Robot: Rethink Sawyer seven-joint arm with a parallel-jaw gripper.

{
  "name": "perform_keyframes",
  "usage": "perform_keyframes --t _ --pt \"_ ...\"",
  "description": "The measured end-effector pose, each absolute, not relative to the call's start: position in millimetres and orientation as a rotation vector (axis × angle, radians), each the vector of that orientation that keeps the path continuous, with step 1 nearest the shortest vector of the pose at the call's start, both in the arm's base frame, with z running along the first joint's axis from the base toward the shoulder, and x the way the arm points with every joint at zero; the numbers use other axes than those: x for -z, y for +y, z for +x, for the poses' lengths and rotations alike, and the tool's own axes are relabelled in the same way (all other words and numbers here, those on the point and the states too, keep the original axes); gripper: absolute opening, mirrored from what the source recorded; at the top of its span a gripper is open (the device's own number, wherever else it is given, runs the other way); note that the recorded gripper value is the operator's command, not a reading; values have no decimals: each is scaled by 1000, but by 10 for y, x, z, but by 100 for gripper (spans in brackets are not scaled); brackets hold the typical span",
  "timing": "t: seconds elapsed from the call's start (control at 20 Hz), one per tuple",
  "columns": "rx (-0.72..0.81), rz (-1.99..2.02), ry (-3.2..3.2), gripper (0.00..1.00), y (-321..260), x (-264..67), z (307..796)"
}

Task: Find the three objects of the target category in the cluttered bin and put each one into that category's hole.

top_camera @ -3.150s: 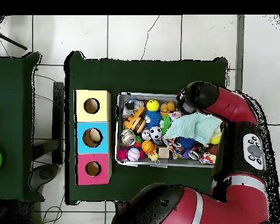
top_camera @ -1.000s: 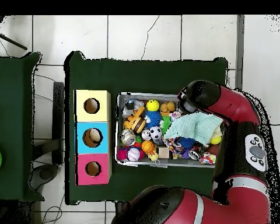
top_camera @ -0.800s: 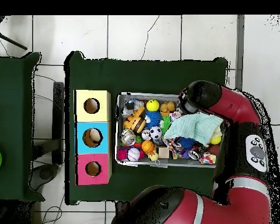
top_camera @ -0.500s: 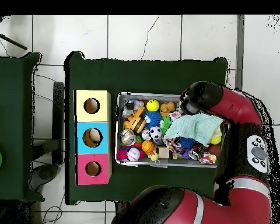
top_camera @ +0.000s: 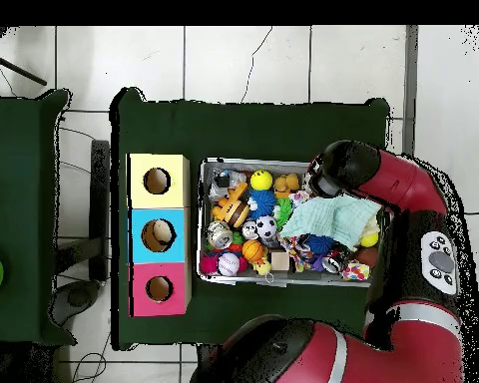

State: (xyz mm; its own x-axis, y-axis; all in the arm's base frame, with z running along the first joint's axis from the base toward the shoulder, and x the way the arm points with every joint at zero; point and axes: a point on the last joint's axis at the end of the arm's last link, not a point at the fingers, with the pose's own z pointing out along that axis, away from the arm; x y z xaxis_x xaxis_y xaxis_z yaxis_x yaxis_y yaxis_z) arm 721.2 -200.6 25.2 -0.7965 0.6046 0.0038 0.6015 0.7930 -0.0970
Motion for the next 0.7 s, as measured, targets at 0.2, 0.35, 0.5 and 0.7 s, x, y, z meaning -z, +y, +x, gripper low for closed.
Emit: perform_keyframes --t 0.2,0.35,0.5,0.7 --pt "-168 -968 -2942 100 -1951 -157 7194" --pt "-196 -953 -2957 100 -1910 -170 7241" --pt "-234 -934 -2965 100 -1883 -152 7278" --pt "-258 -928 -2970 100 -1890 -151 7303"
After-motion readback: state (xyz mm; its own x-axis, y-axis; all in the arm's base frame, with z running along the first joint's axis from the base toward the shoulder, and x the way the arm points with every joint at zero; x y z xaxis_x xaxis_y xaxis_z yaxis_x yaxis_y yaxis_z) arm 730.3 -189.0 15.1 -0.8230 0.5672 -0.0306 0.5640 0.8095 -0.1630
